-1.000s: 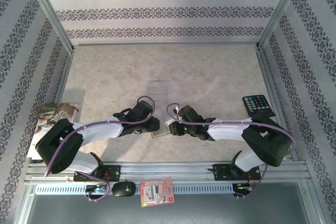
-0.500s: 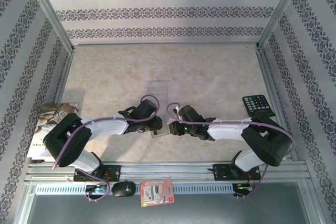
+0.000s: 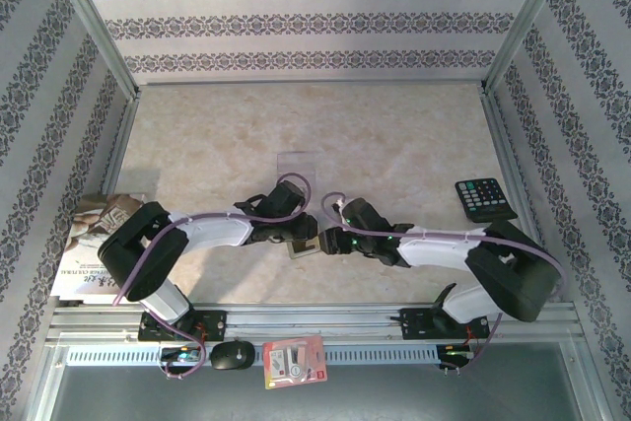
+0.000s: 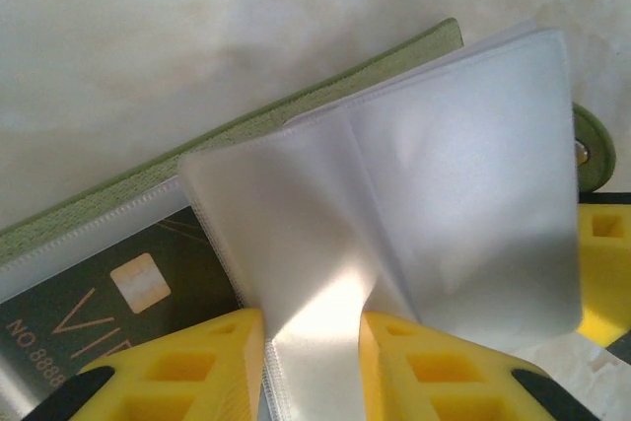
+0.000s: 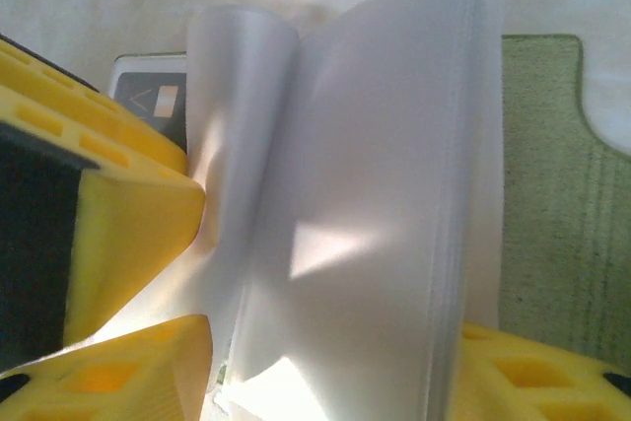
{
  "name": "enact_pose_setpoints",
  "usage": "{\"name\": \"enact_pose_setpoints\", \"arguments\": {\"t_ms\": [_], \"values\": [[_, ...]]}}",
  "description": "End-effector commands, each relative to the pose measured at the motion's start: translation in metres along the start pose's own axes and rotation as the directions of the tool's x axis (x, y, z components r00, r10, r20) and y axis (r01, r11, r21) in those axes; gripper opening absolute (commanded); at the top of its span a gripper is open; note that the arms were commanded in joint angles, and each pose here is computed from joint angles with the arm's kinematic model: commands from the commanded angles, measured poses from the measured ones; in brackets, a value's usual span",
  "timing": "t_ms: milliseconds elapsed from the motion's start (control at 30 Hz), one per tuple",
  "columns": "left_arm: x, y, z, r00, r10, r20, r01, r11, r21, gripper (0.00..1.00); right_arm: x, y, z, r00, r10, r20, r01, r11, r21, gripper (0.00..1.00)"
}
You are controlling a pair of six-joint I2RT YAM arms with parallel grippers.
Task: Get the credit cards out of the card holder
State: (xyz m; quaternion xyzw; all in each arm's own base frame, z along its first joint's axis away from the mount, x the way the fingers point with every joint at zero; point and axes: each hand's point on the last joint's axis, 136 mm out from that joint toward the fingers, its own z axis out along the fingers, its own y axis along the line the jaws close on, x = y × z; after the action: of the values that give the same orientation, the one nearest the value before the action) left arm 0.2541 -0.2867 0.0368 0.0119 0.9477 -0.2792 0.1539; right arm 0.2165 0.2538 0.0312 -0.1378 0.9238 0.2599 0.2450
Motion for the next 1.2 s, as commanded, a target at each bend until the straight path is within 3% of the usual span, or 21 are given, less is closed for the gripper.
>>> {"name": "enact_pose_setpoints", "arguments": {"t_ms": [0,400,633,833,1167], "values": [[-0.004,-0.024,0.002,1.000,0.022,0.000,-0.022,0.997,0.068,0.31,-0.002,-0.013,-0.017,0.999,0.027,0.044,-0.030,0.998,0.059,0.61],[-0.010,-0.066,0.018,0.996,0.081,-0.031,-0.076,0.986,0.146,0.32,-0.022,-0.040,-0.066,0.969,0.094,0.228,-0.126,0.984,0.129,0.62],[-0.005,-0.061,0.035,0.996,0.060,-0.059,-0.051,0.989,0.142,0.32,-0.011,-0.025,-0.059,0.990,0.053,0.128,-0.061,0.997,0.056,0.56],[-0.017,-0.064,0.021,0.998,0.069,-0.002,-0.068,0.988,0.138,0.33,-0.005,-0.001,-0.040,0.999,-0.014,0.050,0.015,1.000,-0.027,0.46],[-0.035,-0.056,-0.015,0.995,0.040,0.086,-0.051,0.990,0.134,0.38,-0.017,-0.027,-0.012,0.996,0.065,0.057,-0.070,0.993,0.097,0.25]]}}
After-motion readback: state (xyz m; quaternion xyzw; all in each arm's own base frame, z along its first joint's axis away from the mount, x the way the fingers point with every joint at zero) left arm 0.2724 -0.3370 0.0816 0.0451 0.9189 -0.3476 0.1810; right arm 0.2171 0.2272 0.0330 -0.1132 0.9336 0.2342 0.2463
